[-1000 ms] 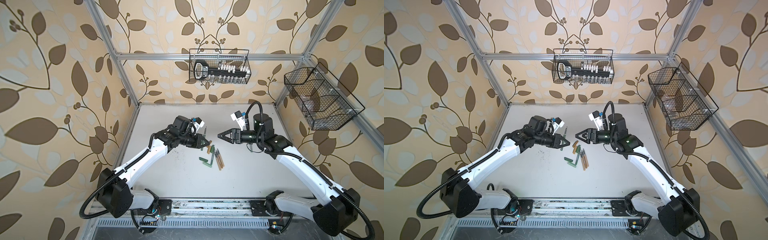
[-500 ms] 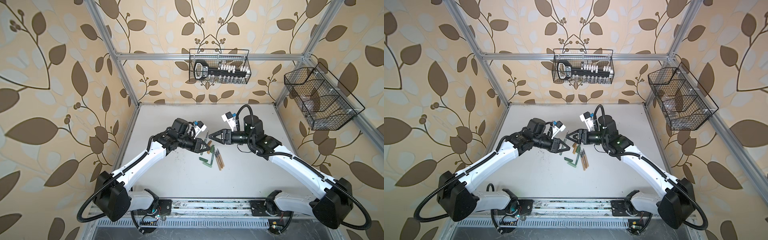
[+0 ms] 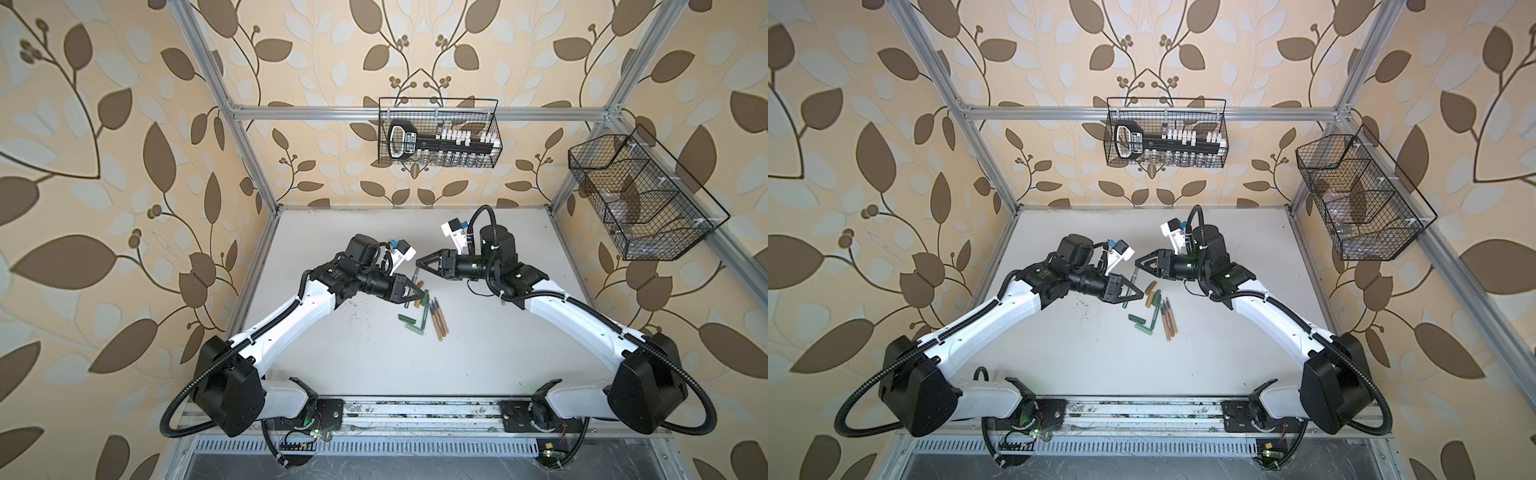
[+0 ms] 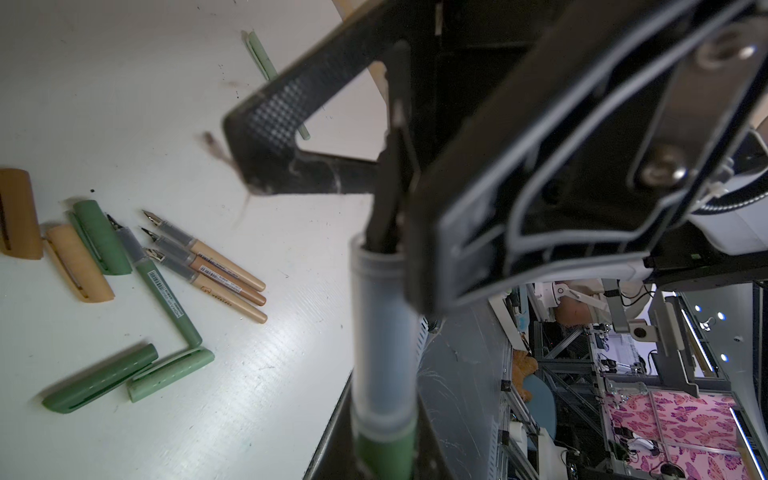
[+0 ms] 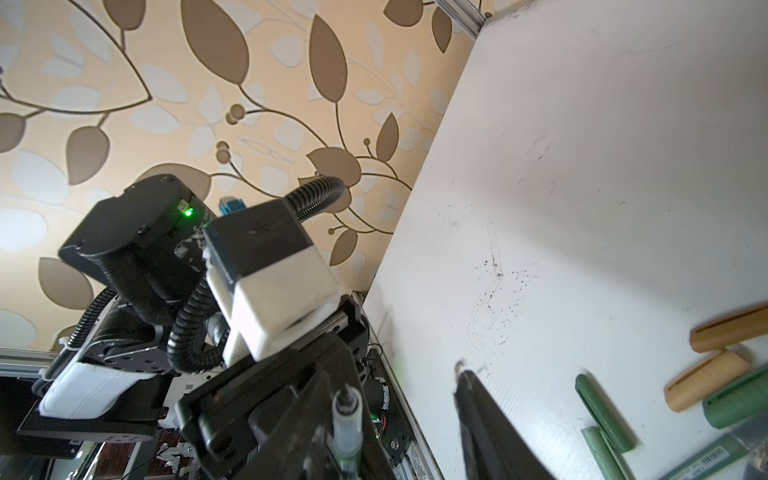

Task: Insert the pens into the pen caps

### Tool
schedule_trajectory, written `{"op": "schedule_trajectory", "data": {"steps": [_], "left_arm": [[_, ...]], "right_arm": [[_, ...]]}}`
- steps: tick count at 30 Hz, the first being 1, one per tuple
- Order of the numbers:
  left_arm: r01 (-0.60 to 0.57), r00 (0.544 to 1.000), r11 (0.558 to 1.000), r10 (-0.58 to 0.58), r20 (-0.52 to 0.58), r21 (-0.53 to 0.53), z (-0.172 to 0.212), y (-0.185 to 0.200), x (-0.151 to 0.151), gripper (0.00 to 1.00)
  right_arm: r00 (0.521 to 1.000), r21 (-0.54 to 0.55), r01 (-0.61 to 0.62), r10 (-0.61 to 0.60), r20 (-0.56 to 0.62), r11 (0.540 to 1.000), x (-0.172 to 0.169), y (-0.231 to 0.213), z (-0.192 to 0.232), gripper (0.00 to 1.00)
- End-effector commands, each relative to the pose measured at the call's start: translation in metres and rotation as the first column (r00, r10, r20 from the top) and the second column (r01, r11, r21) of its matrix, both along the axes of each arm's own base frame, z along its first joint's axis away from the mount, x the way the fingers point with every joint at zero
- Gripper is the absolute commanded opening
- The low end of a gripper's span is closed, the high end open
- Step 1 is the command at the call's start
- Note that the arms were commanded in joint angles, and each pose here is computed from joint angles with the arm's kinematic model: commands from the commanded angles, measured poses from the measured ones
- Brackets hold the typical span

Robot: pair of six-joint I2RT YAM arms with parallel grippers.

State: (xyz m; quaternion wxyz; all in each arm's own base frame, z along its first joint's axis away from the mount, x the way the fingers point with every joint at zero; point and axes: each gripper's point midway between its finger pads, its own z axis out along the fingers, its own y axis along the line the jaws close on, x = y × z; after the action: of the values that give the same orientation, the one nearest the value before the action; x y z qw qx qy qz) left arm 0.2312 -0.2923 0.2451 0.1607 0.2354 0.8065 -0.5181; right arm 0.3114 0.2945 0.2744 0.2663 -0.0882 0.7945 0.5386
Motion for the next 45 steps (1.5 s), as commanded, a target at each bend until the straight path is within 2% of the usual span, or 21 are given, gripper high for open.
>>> {"op": "schedule_trajectory", "data": {"steps": [1,3,5,8,14,25,30,33,41,43,45], "left_arm": [[0.038,0.998,0.997,-0.035,0.06,-0.061,0.022,-0.007,0.003,0.0],[0.04,0.997,0.997,-0.036,0.063,-0.061,0.022,-0.008,0.004,0.0],[0.04,0.997,0.998,-0.036,0.066,-0.051,0.019,-0.009,0.007,0.0],[0.028,0.997,0.999,-0.025,0.072,-0.042,0.017,-0.009,0.01,0.0],[-0.001,0.996,0.999,0.005,0.093,-0.046,0.019,-0.009,0.018,0.0],[-0.041,0.995,0.997,0.045,0.084,-0.058,0.021,-0.006,0.027,0.38],[-0.041,0.997,0.997,0.046,0.066,-0.071,0.02,-0.004,0.028,0.3],[-0.022,0.998,0.996,0.027,0.052,-0.082,0.021,-0.004,0.025,0.19],[0.026,1.0,0.994,-0.025,0.012,-0.101,0.021,-0.002,0.018,0.0],[0.012,1.0,0.995,-0.011,0.008,-0.101,0.019,0.002,0.02,0.0],[-0.021,1.0,0.995,0.021,-0.001,-0.094,0.015,0.01,0.025,0.0]], "right_arm": [[0.999,0.028,-0.017,0.016,0.029,0.999,0.007,0.011,0.015,0.48],[0.999,0.038,-0.019,0.018,0.03,0.999,0.01,0.013,0.016,0.43],[1.0,0.053,-0.019,0.018,0.017,0.998,0.013,0.017,0.014,0.26],[1.0,0.049,-0.015,0.015,0.007,0.999,0.014,0.019,0.01,0.15],[1.0,0.036,0.008,-0.007,-0.007,0.999,0.014,0.015,0.004,0.07],[0.995,0.058,0.098,-0.098,-0.003,0.993,0.016,-0.003,0.003,0.02],[0.992,0.077,0.127,-0.128,0.004,0.989,0.015,-0.009,0.005,0.01],[0.99,0.095,0.141,-0.142,0.008,0.986,0.016,-0.01,0.009,0.01],[0.986,0.112,0.161,-0.164,0.019,0.981,0.019,-0.006,0.012,0.02],[0.986,0.102,0.165,-0.167,0.012,0.981,0.018,-0.005,0.009,0.03],[0.984,0.074,0.178,-0.179,0.004,0.981,0.018,-0.007,0.004,0.1]]}}
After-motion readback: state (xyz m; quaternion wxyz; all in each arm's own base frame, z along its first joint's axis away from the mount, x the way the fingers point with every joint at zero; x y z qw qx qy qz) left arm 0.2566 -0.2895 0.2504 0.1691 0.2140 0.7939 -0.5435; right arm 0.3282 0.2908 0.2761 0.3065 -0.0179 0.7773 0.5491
